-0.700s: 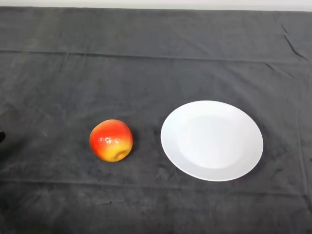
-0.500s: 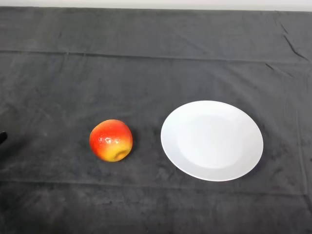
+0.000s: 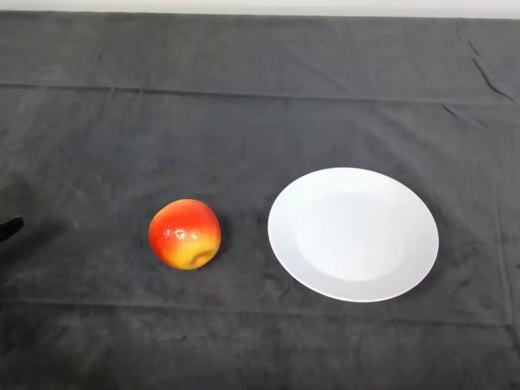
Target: Move the apple to the plate
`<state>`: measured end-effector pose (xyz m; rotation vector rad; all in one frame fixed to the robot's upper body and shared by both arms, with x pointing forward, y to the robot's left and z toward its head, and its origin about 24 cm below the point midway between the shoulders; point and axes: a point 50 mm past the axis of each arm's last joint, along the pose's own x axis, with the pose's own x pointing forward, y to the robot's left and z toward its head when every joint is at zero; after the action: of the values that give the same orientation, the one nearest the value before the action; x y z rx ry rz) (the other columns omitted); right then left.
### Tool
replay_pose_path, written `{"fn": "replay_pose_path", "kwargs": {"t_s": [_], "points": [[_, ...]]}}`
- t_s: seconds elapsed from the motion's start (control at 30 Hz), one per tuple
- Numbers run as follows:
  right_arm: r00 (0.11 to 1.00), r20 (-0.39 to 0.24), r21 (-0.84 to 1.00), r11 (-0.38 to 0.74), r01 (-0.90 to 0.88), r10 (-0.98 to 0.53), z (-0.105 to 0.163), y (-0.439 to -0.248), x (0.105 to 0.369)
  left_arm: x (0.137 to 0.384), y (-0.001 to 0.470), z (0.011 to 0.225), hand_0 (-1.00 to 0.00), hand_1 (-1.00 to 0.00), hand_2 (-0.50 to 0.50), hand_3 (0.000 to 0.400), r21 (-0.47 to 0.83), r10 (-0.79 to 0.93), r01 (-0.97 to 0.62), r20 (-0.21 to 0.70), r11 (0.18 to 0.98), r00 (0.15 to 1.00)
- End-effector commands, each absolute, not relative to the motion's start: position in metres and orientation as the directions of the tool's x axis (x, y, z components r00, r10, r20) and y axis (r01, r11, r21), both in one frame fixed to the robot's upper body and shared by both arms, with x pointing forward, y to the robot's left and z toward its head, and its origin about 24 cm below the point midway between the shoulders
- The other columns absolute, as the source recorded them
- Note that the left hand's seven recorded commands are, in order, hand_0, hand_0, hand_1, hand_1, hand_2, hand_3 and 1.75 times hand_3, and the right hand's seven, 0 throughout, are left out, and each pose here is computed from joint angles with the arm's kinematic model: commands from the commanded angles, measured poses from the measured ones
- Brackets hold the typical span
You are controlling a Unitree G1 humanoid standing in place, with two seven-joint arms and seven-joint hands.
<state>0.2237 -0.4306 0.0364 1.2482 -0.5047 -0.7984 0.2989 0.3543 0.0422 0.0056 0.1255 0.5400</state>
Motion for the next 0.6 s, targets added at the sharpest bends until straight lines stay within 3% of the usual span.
{"fn": "replay_pose_path", "kwargs": {"t_s": [0.03, 0.6], "points": [[0.62, -0.058, 0.96, 0.126, 0.249, -0.783, 0.043, -0.44, 0.216, 0.312, 0.355, 0.067, 0.0, 0.0, 0.0, 0.0, 0.078, 0.489, -0.486, -0.024, 0.871, 0.872], [0.62, -0.058, 0.96, 0.126, 0.249, -0.783, 0.043, -0.44, 0.216, 0.33, 0.341, 0.087, 0.0, 0.0, 0.0, 0.0, 0.197, 0.354, -0.353, 0.034, 0.914, 0.935]]}}
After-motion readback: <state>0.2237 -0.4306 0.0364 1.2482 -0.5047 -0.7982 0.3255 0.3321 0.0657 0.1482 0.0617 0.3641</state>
